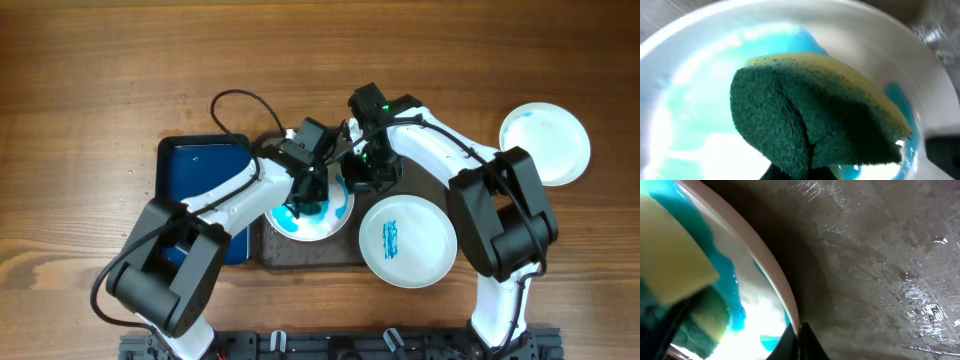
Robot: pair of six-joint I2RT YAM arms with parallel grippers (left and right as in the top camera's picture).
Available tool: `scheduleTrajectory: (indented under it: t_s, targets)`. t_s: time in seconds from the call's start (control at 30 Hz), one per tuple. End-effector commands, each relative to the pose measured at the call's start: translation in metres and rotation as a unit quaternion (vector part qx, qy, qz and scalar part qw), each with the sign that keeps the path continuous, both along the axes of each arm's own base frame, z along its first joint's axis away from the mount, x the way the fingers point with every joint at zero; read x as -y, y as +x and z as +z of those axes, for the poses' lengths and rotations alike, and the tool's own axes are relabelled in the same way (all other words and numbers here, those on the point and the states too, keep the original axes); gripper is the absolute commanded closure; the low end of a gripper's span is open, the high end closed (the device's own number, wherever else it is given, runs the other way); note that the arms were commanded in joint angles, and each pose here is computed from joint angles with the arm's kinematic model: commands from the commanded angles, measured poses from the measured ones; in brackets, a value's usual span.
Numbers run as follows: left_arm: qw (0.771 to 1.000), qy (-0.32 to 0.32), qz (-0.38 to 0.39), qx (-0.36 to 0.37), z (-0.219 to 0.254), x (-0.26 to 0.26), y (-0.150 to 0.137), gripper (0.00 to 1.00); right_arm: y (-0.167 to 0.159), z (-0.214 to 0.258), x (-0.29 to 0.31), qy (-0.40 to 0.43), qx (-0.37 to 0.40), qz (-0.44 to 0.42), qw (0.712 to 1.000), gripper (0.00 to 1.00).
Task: Clean dirty plates on tray and stack at the side
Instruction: 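Scrub the plate's blue smear with the sponge in the left gripper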
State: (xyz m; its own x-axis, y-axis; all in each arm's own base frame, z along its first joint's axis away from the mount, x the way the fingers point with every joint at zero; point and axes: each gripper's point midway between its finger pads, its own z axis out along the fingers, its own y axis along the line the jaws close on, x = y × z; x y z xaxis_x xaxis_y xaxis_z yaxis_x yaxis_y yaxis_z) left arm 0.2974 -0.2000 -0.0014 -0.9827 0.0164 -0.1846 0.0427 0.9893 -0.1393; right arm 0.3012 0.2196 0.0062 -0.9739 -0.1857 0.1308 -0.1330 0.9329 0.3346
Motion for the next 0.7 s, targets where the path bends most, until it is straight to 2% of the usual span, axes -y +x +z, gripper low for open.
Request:
scheduleTrajectory:
  t_s: [0.0, 0.37, 0.53, 0.67]
  targets:
    - [0.992, 0.013, -0.031, -0.12, -0.046, -0.006, -0.061, 0.96, -0.002, -0.009, 0.009, -0.019, -0.005, 0.0, 1.0, 0.95]
    - [0.986, 0.038, -0.001, -0.165, -0.068, -0.025, -0.071, 0.96, -0.002, -0.009, 0.009, -0.019, -0.005, 0.0, 1.0, 0.95]
    - [0.986, 0.036, 0.002, -0.161, -0.067, -0.026, -0.069, 0.96, -0.002, -0.009, 0.009, -0.019, -0.006, 0.0, 1.0, 0.95]
    - [0.992, 0.055, 0.014, -0.112, -0.049, -0.032, -0.052, 0.96, -0.002, -0.009, 0.009, -0.019, -0.005, 0.0, 1.0, 0.95]
